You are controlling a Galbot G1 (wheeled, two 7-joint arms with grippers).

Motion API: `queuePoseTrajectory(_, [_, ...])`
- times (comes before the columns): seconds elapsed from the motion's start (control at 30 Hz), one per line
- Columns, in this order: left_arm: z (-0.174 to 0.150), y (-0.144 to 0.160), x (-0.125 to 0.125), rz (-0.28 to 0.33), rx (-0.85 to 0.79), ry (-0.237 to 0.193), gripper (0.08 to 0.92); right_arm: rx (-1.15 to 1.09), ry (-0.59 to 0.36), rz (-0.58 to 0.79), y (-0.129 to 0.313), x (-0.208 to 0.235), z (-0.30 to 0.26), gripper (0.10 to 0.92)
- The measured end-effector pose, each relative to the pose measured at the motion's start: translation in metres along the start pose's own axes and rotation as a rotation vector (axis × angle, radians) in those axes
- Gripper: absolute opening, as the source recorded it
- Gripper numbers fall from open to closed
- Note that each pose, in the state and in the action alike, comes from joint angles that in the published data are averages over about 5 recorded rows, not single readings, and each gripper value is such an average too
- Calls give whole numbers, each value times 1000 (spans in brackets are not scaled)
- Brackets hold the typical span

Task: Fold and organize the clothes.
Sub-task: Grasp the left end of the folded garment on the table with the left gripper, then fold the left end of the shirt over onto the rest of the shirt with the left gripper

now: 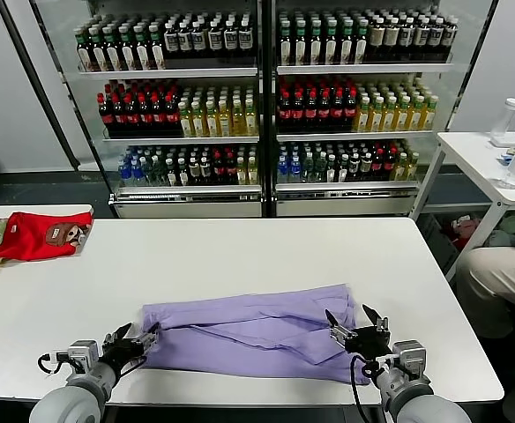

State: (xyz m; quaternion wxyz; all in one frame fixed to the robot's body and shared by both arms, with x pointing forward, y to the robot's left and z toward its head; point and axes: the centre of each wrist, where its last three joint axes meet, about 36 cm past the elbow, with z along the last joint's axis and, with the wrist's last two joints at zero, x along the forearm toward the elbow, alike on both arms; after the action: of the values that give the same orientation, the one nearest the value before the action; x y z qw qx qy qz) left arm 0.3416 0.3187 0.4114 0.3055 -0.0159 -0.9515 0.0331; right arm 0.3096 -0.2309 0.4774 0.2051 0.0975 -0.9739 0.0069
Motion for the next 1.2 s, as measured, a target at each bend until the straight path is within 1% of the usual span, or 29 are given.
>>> queuePoseTrajectory(0.4, [11, -19, 1, 28, 52, 8, 289, 7, 0, -5, 0, -1, 0, 823])
queuePoseTrajectory(0.5, [11, -22, -1, 25, 50, 2, 203, 8, 0, -3, -1, -2, 0, 823])
queuePoseTrajectory(0.6, [9, -22, -1, 8, 30, -9, 134, 12, -1, -2, -2, -2, 0, 823])
queuePoseTrajectory(0.73, [4, -18, 3, -40, -21, -30, 112, 18, -5, -1, -2, -2, -1, 823])
queuePoseTrajectory(0.9, [-11, -4, 16, -118, -92, -81, 112, 20, -11, -2, -2, -3, -3, 823])
queuePoseTrajectory(1.03, [-23, 22, 28, -207, -141, -116, 112, 17, -15, -7, 0, -4, -3, 823])
queuePoseTrajectory(1.2, [-38, 66, 46, -334, -196, -149, 112, 14, -23, -8, 1, -7, -5, 823])
